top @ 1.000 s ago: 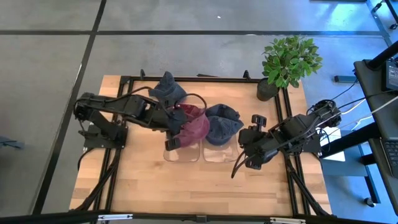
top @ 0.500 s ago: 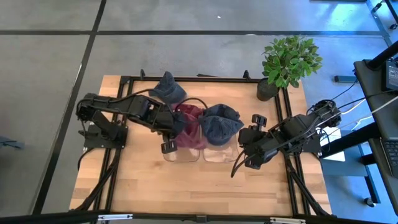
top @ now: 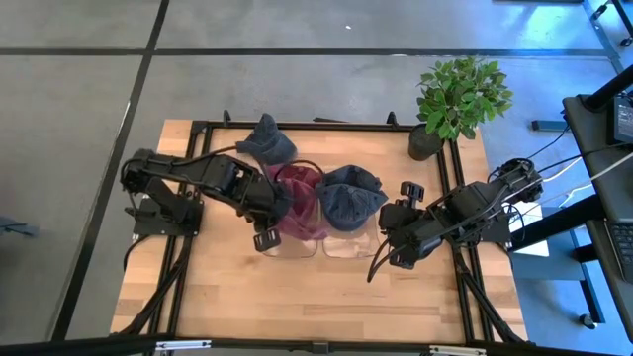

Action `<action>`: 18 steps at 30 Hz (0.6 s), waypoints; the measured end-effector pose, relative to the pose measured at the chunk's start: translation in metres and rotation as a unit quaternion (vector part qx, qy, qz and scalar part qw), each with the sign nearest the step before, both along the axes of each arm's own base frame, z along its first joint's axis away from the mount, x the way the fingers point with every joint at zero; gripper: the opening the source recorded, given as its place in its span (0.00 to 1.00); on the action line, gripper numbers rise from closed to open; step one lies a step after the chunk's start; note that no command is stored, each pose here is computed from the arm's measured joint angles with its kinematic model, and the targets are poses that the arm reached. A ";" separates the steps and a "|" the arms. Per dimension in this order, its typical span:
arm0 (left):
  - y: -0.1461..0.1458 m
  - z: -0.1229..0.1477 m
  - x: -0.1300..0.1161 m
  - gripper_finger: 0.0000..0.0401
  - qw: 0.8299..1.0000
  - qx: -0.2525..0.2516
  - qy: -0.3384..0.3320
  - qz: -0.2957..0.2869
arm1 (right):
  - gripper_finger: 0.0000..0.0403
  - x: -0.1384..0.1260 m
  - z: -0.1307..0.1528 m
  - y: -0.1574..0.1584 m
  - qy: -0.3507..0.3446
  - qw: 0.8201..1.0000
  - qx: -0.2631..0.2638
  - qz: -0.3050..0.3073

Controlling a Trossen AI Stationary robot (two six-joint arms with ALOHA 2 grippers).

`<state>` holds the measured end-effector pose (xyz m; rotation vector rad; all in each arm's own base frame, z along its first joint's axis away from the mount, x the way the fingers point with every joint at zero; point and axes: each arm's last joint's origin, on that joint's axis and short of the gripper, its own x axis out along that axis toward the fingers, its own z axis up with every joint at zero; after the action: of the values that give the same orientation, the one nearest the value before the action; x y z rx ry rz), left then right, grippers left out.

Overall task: Pick & Place hat
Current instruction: Put the red cap into the left transparent bin

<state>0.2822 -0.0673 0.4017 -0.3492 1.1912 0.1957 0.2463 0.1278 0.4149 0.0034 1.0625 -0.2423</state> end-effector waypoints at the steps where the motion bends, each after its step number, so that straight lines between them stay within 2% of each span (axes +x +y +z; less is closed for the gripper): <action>1: -0.002 0.000 -0.001 0.10 1.000 -0.003 0.004 0.002 | 0.42 0.000 0.000 0.000 0.000 1.000 0.000 0.000; 9: -0.010 -0.002 -0.009 0.10 0.999 -0.016 0.036 0.035 | 0.42 0.000 0.000 0.000 0.000 1.000 -0.001 0.001; 12: -0.009 -0.003 -0.009 0.10 0.999 -0.001 0.033 0.041 | 0.42 0.000 0.000 0.000 0.000 1.000 -0.001 0.001; 18: -0.004 -0.003 -0.007 0.10 0.999 0.043 0.024 0.016 | 0.42 0.000 0.000 0.000 -0.002 1.000 -0.004 0.001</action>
<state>0.2754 -0.0709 0.3987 -0.2909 1.2202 0.2834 0.2465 0.1276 0.4149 -0.0037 1.0586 -0.2454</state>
